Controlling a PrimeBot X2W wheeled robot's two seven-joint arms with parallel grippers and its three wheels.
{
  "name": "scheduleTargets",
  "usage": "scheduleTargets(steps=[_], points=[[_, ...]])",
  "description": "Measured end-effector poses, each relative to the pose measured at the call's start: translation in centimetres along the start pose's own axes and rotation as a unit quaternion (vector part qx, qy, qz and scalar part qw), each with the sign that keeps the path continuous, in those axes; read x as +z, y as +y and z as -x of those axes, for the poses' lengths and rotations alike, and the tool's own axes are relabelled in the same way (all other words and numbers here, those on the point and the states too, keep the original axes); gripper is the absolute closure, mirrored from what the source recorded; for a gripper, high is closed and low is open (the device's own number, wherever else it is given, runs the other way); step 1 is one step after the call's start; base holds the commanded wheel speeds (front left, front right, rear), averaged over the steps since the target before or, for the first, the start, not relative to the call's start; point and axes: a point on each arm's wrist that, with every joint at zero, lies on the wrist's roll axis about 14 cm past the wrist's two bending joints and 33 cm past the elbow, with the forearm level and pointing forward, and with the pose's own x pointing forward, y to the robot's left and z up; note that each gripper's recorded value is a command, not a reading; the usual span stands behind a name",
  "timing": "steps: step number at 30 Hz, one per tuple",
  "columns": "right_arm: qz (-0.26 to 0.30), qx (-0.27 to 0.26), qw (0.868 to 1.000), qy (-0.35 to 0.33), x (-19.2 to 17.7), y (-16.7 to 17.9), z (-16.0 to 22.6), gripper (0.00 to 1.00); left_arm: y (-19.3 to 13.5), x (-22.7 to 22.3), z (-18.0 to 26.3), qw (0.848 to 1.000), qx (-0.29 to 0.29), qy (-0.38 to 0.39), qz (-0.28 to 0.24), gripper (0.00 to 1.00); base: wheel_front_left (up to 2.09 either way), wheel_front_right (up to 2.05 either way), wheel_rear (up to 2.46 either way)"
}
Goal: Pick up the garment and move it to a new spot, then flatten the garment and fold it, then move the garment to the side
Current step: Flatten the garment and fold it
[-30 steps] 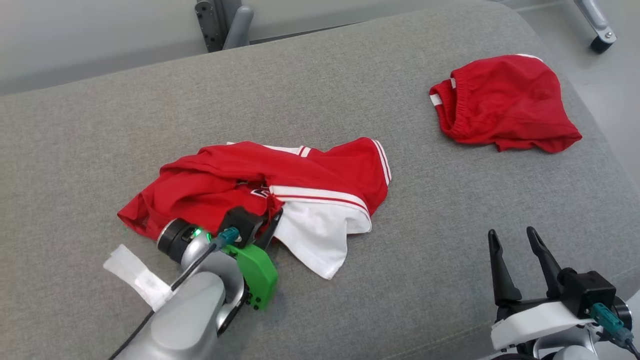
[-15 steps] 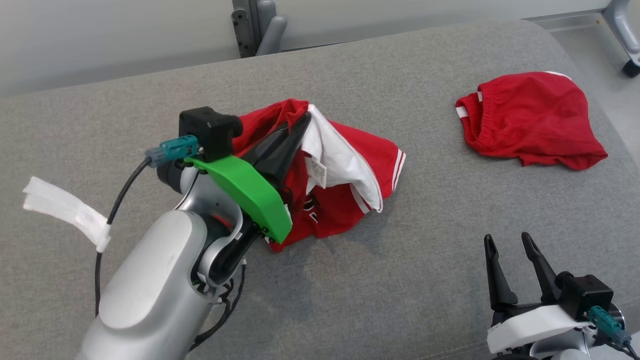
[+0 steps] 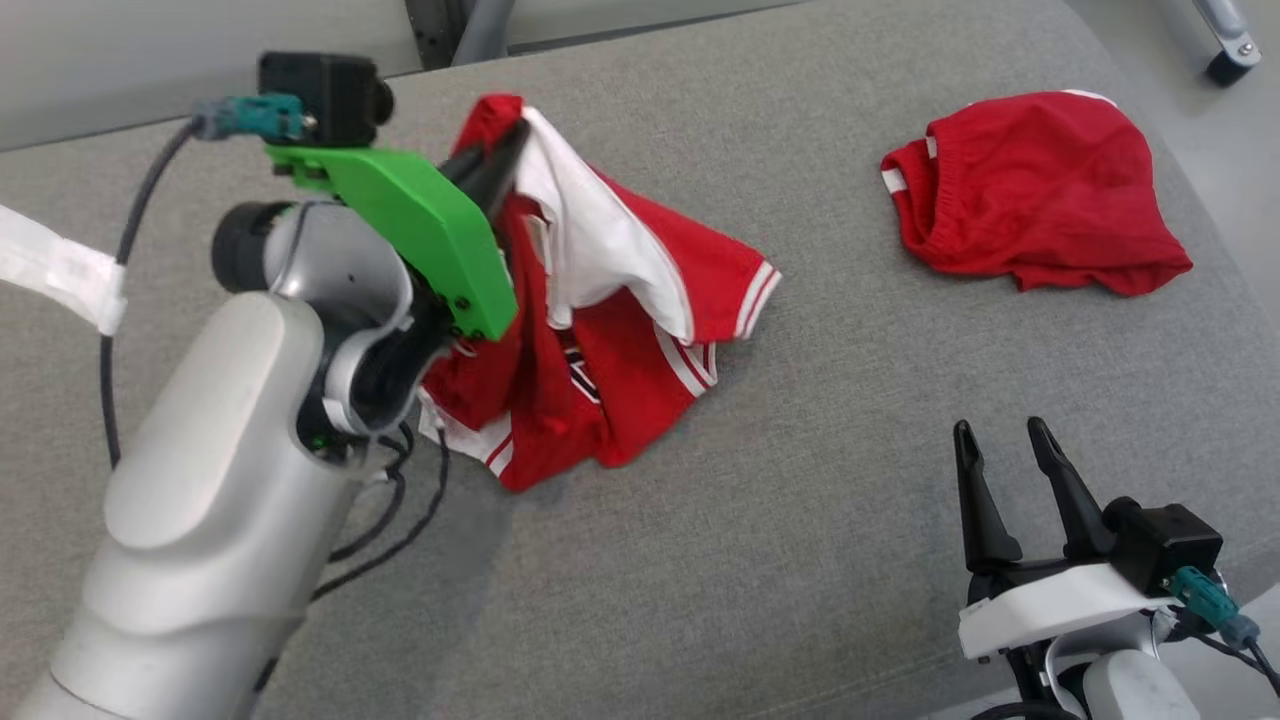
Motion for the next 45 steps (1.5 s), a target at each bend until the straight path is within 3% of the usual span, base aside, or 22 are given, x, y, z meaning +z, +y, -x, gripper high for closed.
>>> scheduleTargets(steps=[4, 10, 17, 19, 21, 22, 23, 26, 32, 36, 45], points=[[-0.003, -0.013, 1.0, 0.006, -0.4, -0.8, -0.6, 0.0, 4.8, -0.2, -2.5, 0.998, 0.061, 0.017, -0.015, 1.0, 0.0, 0.0, 0.0], [-0.008, -0.04, 0.999, 0.026, -1.5, -2.3, -0.3, 0.0, 10.0, -3.1, -5.0, 0.991, 0.124, 0.052, 0.02, 1.0, 0.0, 0.0, 0.0], [-0.003, -0.072, 0.996, 0.044, -2.5, -4.2, 0.2, 0.0, 11.7, -8.5, -7.2, 0.985, 0.124, 0.098, 0.065, 0.98, 0.0, 0.0, 0.0], [-0.002, -0.073, 0.996, 0.048, -2.7, -4.3, 0.2, 0.0, 11.7, -9.1, -7.4, 0.985, 0.119, 0.097, 0.073, 0.82, 0.0, 0.0, 0.0], [0.002, -0.07, 0.996, 0.048, -2.7, -4.2, 0.1, 0.0, 11.3, -9.2, -7.4, 0.987, 0.11, 0.09, 0.078, 0.6, 0.0, 0.0, 0.0], [0.004, -0.067, 0.997, 0.048, -2.7, -4.0, -0.1, 0.0, 11.1, -9.0, -7.4, 0.988, 0.104, 0.085, 0.082, 0.27, 0.0, 0.0, 0.0], [0.006, -0.064, 0.997, 0.046, -2.7, -3.9, -0.2, 0.0, 10.9, -9.0, -7.3, 0.988, 0.097, 0.083, 0.083, 0.0, 0.0, 0.0, 0.0], [0.011, -0.057, 0.998, 0.04, -2.3, -3.5, -0.4, 0.0, 10.5, -8.8, -6.4, 0.989, 0.084, 0.072, 0.096, 0.0, 0.0, 0.0, 0.0], [0.018, -0.052, 0.998, 0.031, -1.6, -3.4, 0.4, 0.0, 11.1, -7.0, -2.6, 0.994, 0.083, 0.018, 0.069, 0.0, 0.0, 0.0, 0.0], [0.017, -0.053, 0.998, 0.038, -2.0, -3.4, 1.6, 0.0, 10.0, -9.2, 0.6, 0.994, 0.085, 0.017, 0.072, 0.0, 0.0, 0.0, 0.0], [0.031, -0.003, 0.999, 0.036, -2.2, -0.5, 0.2, 0.0, 8.6, -10.4, 3.7, 0.995, 0.103, 0.017, -0.002, 0.0, 0.0, 0.0, 0.0]])
